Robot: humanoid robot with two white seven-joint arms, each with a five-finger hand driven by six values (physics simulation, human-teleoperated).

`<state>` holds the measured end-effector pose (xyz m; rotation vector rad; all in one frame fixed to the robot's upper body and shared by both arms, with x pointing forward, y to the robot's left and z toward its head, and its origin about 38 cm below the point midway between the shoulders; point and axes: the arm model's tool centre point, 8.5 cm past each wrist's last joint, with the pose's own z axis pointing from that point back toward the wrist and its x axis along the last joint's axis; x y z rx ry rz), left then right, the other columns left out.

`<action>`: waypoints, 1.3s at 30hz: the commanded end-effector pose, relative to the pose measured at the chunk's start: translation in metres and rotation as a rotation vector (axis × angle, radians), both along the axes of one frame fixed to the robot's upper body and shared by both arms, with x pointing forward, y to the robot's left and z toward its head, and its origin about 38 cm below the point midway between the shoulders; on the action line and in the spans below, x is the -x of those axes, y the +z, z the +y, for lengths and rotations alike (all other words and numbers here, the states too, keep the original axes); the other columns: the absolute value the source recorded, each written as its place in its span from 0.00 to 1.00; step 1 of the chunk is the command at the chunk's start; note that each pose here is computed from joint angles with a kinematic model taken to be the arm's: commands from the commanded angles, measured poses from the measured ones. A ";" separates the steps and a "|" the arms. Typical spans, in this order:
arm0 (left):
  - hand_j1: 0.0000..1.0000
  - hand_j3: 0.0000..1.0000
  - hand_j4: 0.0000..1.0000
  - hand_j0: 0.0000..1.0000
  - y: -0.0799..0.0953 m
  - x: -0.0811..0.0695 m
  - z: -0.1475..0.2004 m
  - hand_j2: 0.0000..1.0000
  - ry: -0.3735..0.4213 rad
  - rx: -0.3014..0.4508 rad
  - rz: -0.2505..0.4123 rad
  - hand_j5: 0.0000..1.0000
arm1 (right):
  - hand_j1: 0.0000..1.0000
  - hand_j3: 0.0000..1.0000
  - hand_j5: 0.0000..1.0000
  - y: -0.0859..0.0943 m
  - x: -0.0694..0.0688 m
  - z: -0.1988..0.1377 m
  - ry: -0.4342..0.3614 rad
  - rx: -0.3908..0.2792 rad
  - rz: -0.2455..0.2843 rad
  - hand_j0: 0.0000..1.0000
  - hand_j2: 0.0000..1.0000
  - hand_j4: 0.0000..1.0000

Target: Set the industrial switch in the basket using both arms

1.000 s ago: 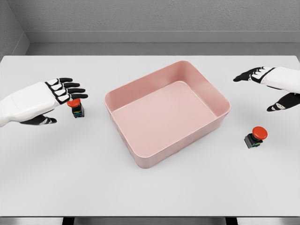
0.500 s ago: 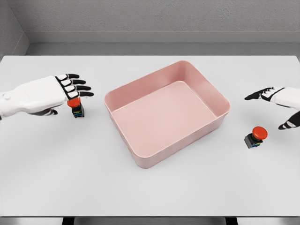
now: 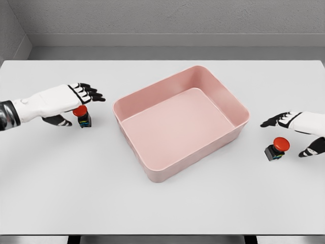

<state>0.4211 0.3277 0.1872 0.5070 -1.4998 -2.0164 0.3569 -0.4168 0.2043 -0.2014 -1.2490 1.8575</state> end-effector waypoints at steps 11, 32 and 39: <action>1.00 1.00 1.00 1.00 -0.009 -0.011 0.005 1.00 0.039 -0.007 0.006 1.00 | 1.00 1.00 1.00 -0.008 0.002 0.012 0.024 -0.028 0.017 1.00 1.00 1.00; 0.84 0.84 0.84 0.84 -0.024 -0.014 0.004 0.84 0.050 -0.027 0.020 0.84 | 0.86 0.86 0.86 -0.027 0.004 0.008 0.000 -0.035 0.056 0.86 0.86 0.86; 0.66 0.66 0.66 0.66 -0.027 -0.012 0.002 0.66 0.045 -0.028 0.029 0.66 | 0.80 0.80 0.80 -0.027 0.003 0.005 -0.010 -0.031 0.057 0.80 0.80 0.80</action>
